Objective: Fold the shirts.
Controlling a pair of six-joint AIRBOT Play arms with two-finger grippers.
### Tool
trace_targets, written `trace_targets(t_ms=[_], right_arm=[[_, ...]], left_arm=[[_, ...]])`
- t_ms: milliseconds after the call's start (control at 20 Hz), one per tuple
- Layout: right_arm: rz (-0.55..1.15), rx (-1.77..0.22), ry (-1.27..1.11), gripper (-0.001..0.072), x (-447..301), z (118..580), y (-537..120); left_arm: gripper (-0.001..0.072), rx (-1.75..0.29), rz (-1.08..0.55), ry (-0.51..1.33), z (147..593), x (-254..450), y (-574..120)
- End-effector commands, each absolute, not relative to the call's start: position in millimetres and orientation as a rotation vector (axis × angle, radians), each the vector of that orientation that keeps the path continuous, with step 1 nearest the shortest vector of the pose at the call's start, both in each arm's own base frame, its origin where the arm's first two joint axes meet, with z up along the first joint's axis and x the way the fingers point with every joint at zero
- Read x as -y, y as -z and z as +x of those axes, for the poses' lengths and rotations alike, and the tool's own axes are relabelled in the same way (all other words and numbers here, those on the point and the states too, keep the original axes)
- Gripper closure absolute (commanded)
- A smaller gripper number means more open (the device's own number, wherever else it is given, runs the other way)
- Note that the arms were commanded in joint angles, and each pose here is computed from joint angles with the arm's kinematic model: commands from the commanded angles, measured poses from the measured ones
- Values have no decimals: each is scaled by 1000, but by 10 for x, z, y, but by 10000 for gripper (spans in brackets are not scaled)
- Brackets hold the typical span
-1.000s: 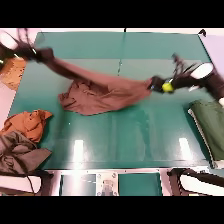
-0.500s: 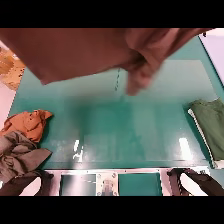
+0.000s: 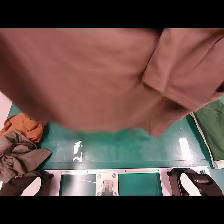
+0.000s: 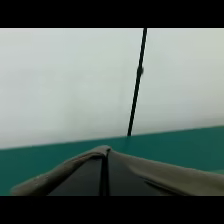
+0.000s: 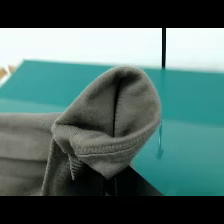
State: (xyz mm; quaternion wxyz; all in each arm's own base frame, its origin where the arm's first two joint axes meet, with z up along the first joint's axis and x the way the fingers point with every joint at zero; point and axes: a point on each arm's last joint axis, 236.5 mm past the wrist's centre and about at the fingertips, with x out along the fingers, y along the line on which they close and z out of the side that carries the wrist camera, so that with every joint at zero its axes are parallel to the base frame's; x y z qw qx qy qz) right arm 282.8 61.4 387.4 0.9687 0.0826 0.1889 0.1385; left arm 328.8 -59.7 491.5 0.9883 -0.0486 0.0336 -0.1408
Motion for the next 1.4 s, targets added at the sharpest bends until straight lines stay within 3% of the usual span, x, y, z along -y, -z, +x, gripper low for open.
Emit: trace_targets(t_ms=[0, 300, 550, 600, 650, 700, 750, 800, 850, 900, 950, 1050, 1300, 1350], right_arm=[[234, -540, -237, 689, -490, 3364, -2935], [414, -779, -37, 689, -72, 4486, -687], [519, -875, 16, 688, -7, 4988, 146], [518, -889, 18, 662, 26, 5010, 179], [527, -894, 25, 480, 98, 5004, 150], [539, -910, 25, 328, 181, 4976, 75], [557, -945, 22, 325, 279, 4891, -5], [580, -992, 22, 327, 395, 4751, -73], [607, -1040, 29, 363, 514, 4569, -114], [628, -1089, 29, 466, 580, 4391, -119], [656, -1140, 33, 572, 626, 4193, -96], [691, -1215, 37, 691, 628, 3805, 8], [750, -1331, 119, 681, 543, 2811, 427], [779, -1349, 136, 486, 514, 2668, 516]], left_arm=[[687, -347, -158, 371, 4120, 761, -3796], [686, -722, -237, 458, 5585, 1137, -1082], [684, -731, -297, 431, 6035, 1428, -122], [579, -737, -299, 429, 6040, 1404, -96], [265, -743, -309, 434, 6038, 1364, -138], [155, -765, -335, 448, 6009, 1288, -233], [154, -796, -349, 482, 5950, 1218, -347], [158, -840, -368, 521, 5852, 1135, -478], [284, -891, -390, 555, 5729, 1047, -587], [538, -950, -405, 590, 5573, 950, -675], [687, -1002, -417, 615, 5435, 875, -713], [688, -1123, -448, 638, 5136, 787, -690], [688, -1410, -425, 505, 4152, 627, -237], [686, -1427, -428, 487, 3937, 606, -131]])
